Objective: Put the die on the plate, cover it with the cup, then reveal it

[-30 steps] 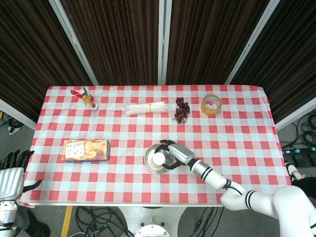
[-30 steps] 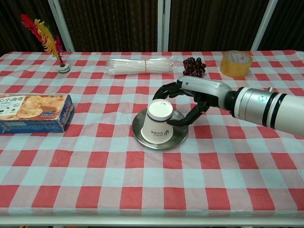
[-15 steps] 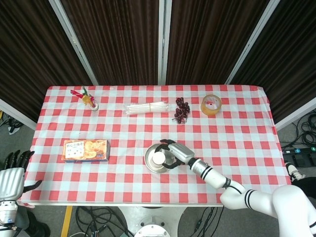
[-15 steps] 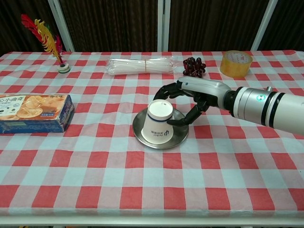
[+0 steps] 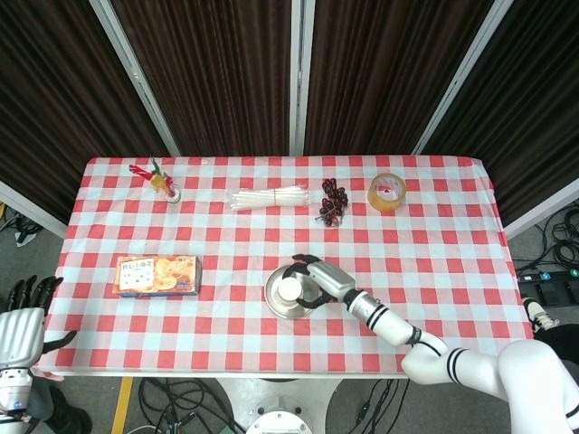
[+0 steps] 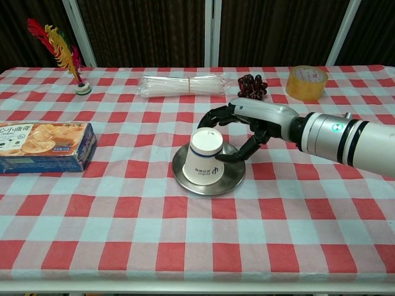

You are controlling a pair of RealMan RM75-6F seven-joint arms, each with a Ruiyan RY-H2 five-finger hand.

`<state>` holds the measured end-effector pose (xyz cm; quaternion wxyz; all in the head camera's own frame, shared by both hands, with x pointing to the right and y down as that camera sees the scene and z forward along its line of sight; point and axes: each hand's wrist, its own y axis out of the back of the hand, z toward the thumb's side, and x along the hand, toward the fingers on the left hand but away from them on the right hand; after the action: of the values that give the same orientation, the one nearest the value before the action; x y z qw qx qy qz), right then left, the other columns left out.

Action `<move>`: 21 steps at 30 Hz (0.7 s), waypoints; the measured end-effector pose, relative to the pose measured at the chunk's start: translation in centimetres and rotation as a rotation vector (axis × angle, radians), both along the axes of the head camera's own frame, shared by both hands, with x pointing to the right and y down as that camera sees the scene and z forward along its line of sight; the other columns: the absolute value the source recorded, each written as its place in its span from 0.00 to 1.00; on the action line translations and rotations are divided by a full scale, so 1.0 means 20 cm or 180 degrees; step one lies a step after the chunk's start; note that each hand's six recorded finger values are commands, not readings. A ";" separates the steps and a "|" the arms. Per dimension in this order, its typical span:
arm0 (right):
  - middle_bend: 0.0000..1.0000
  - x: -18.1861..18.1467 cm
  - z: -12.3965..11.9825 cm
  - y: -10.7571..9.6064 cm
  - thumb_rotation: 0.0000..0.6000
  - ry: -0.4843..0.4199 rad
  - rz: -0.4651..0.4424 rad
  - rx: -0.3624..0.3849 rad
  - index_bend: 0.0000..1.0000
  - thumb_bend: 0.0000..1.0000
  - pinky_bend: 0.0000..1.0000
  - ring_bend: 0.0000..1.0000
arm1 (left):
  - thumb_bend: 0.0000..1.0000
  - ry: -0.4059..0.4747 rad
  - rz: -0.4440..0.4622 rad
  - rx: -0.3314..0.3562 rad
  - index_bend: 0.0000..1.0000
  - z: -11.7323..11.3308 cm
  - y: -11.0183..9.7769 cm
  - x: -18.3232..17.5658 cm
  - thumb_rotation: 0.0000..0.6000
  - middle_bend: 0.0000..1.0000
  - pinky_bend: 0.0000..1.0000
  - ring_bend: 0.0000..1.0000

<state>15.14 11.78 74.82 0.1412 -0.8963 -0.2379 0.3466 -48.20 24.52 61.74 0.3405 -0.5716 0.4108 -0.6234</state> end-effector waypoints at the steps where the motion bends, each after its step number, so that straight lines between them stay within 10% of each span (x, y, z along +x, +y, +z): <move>1: 0.27 0.02 0.00 -0.03 1.00 0.0021 0.0064 0.0043 0.49 0.33 0.08 0.06 | 0.00 0.0001 -0.0011 0.0001 0.14 0.00 0.00 0.00 1.00 0.13 0.02 0.02; 13: 0.26 0.32 -0.14 -0.22 1.00 0.0079 0.0586 0.0365 0.43 0.33 0.08 0.06 | 0.00 0.0020 0.0055 0.0037 0.14 -0.01 -0.02 0.02 1.00 0.13 0.02 0.02; 21: 0.16 0.61 -0.03 -0.25 1.00 0.0634 0.0830 0.0258 0.13 0.27 0.04 0.00 | 0.00 0.0025 0.0117 0.0041 0.14 -0.01 -0.03 0.05 1.00 0.13 0.02 0.02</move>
<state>27.27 6.71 74.21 0.1538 -0.8125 -0.3509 0.4393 -47.13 23.87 61.63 0.3539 -0.5793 0.4055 -0.6122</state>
